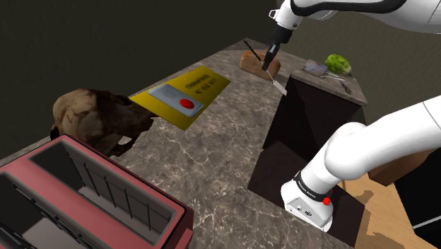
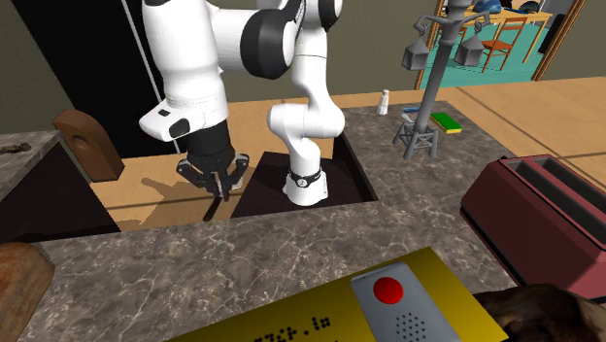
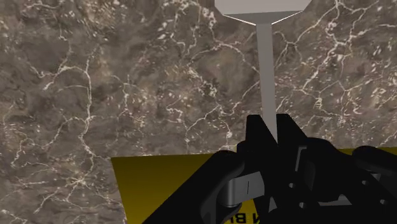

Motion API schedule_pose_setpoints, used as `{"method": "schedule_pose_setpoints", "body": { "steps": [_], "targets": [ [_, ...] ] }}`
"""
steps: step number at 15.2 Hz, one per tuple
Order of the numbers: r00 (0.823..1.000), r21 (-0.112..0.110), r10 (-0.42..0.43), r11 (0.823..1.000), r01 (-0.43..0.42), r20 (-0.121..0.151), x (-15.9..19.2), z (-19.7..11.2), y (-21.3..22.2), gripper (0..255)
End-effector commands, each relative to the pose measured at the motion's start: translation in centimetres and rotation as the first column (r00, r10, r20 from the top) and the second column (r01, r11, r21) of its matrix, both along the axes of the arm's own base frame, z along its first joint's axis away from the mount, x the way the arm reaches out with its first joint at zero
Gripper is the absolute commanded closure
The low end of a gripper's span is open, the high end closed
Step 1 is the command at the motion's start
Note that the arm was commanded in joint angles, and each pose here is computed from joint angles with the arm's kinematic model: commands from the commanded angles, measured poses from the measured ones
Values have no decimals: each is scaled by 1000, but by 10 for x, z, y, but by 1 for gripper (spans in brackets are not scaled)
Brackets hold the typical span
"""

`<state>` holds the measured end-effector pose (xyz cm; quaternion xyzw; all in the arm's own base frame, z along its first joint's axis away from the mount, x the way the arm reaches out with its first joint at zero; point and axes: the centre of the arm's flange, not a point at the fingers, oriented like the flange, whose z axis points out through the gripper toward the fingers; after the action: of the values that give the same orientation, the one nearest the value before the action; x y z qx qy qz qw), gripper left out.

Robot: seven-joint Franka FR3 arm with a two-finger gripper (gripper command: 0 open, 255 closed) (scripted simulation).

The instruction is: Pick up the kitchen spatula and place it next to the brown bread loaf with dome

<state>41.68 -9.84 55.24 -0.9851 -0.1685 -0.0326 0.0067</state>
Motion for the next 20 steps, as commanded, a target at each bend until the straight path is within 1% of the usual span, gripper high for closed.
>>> {"method": "schedule_pose_setpoints", "body": {
  "steps": [1, 20],
  "targets": [
    [1000, -1, 1, 1000, -1, 0, 5, 0, -27, 255],
    [1000, -1, 1, 1000, -1, 0, 55, 1, -273, 255]
  ]
}}
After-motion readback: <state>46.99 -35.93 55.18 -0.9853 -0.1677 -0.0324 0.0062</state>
